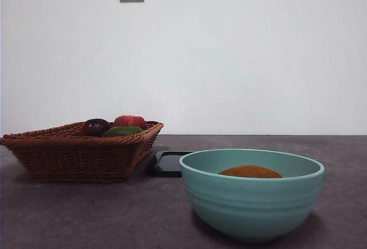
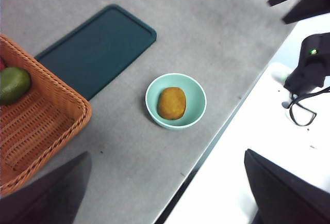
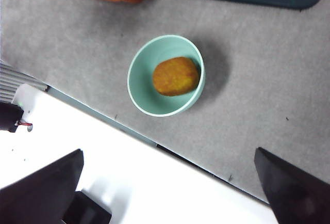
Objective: Pick up the wifruite, put it on the bowl, pick up the plate, put it on desk
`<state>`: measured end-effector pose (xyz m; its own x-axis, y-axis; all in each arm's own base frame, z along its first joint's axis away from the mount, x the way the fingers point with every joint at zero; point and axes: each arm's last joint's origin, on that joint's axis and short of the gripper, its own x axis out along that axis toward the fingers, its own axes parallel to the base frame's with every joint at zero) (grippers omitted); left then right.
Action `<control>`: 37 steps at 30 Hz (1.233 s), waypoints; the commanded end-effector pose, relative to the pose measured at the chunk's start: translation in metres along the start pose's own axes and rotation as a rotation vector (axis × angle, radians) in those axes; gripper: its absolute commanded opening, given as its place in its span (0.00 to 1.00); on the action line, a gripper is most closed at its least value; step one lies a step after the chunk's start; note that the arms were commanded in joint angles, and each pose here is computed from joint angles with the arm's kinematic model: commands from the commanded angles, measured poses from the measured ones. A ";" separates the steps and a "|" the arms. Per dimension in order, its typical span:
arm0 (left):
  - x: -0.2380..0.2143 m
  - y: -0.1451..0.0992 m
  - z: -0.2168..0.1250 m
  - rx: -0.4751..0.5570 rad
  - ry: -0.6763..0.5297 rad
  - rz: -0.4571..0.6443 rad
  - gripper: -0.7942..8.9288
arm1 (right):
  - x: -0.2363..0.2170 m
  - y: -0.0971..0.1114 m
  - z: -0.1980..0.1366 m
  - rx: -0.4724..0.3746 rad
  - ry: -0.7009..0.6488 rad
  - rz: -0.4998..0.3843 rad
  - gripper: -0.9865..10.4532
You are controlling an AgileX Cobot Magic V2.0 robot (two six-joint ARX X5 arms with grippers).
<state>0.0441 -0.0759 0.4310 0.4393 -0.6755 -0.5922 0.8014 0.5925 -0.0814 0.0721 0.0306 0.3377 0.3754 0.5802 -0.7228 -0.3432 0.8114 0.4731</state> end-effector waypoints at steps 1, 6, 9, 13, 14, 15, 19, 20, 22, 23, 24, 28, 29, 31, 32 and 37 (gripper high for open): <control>-0.005 0.001 -0.009 -0.005 -0.048 -0.009 0.56 | 0.005 -0.001 0.010 0.002 0.025 0.003 0.63; -0.004 0.005 -0.034 -0.038 -0.068 -0.013 0.56 | 0.021 -0.005 0.024 0.008 0.108 -0.019 0.63; -0.002 0.007 -0.048 -0.050 -0.068 -0.013 0.56 | 0.031 -0.007 0.030 0.015 0.157 -0.057 0.63; 0.001 0.008 -0.062 -0.051 -0.093 -0.018 0.56 | 0.046 -0.005 0.036 0.009 0.222 -0.103 0.63; 0.002 0.009 -0.065 -0.052 -0.097 -0.019 0.56 | 0.050 -0.004 0.038 0.007 0.236 -0.112 0.63; 0.002 0.009 -0.067 -0.053 -0.101 -0.019 0.56 | 0.054 -0.003 0.040 0.003 0.244 -0.122 0.63; 0.001 0.010 -0.071 -0.059 -0.115 -0.022 0.56 | 0.072 0.004 0.049 -0.019 0.250 -0.138 0.63; 0.000 0.010 -0.072 -0.061 -0.117 -0.023 0.56 | 0.078 0.006 0.051 -0.019 0.249 -0.146 0.63; 0.000 0.010 -0.072 -0.061 -0.118 -0.023 0.56 | 0.088 0.008 0.055 -0.013 0.256 -0.167 0.63; 0.000 0.010 -0.072 -0.061 -0.118 -0.023 0.56 | 0.094 0.009 0.057 -0.013 0.263 -0.179 0.63; 0.000 0.010 -0.072 -0.061 -0.118 -0.023 0.56 | 0.099 0.009 0.059 -0.013 0.270 -0.187 0.63; 0.000 0.010 -0.072 -0.060 -0.118 -0.023 0.56 | 0.122 0.011 0.064 -0.025 0.319 -0.195 0.63; 0.000 0.010 -0.072 -0.060 -0.118 -0.023 0.56 | 0.128 0.011 0.066 -0.028 0.333 -0.197 0.63; 0.000 0.010 -0.072 -0.060 -0.118 -0.023 0.56 | 0.139 0.010 0.068 -0.030 0.353 -0.206 0.63; 0.000 0.010 -0.072 -0.060 -0.118 -0.023 0.56 | 0.145 0.009 0.069 -0.032 0.362 -0.220 0.63; 0.000 0.010 -0.072 -0.055 -0.118 -0.022 0.56 | 0.171 0.003 0.071 -0.031 0.442 -0.268 0.63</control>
<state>0.0231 -0.0382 0.3697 0.4673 -0.7242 -0.5071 0.7840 0.6045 -0.1408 0.1929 0.1327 0.2514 0.0578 0.2632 -0.9630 -0.3071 0.9225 0.2337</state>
